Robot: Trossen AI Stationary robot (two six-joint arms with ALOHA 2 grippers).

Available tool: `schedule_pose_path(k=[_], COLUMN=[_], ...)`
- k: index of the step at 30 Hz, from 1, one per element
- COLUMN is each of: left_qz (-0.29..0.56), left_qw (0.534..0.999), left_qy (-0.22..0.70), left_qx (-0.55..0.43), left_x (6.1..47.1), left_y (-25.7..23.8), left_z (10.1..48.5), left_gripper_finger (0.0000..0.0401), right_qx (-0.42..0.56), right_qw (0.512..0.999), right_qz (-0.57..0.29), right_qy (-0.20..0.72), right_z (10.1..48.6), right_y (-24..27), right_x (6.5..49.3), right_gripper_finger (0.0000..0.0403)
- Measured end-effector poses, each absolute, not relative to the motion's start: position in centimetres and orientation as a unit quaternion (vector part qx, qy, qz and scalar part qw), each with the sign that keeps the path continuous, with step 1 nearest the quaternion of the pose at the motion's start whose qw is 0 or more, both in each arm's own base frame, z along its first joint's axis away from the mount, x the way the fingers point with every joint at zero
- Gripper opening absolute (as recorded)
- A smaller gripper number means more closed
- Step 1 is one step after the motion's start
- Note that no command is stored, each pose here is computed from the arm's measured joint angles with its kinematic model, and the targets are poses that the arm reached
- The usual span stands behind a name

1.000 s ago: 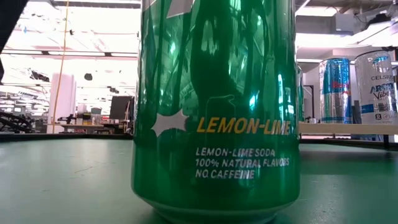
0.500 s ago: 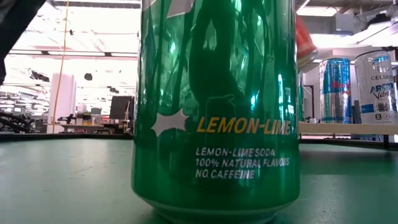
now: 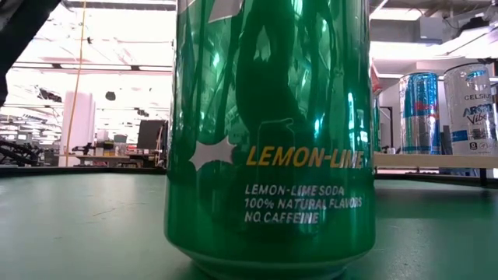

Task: Place canned beverage on shelf
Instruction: Put the orange soda can on the shelf

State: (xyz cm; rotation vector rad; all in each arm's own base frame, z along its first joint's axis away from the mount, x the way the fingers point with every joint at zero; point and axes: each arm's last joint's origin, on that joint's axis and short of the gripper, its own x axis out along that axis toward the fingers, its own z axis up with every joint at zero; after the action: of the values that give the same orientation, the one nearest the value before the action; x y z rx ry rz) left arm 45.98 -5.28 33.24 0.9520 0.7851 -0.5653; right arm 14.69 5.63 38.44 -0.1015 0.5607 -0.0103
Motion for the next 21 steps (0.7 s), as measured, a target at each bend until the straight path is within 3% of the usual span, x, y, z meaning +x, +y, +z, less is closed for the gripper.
schedule_pose_path(k=[5, 12, 21], left_qz=[-0.266, -0.264, -0.246], left_qw=[0.776, 0.775, 0.777], left_qy=[0.364, 0.366, 0.376], left_qx=[0.441, 0.443, 0.440], left_x=[45.9, 45.9, 45.9], left_y=[-5.6, -5.7, -5.7], left_z=[33.2, 33.2, 33.2], left_gripper_finger=[0.0279, 0.0280, 0.0280], right_qx=[-0.024, -0.016, -0.028], right_qw=[0.955, 0.973, 0.977], right_qz=[-0.029, -0.044, -0.065], right_qy=[0.293, 0.225, 0.201], right_z=[34.6, 28.7, 26.6], right_y=[6.3, 8.6, 9.9], right_x=[14.9, 17.0, 19.7], right_gripper_finger=[0.0345, 0.0345, 0.0364])
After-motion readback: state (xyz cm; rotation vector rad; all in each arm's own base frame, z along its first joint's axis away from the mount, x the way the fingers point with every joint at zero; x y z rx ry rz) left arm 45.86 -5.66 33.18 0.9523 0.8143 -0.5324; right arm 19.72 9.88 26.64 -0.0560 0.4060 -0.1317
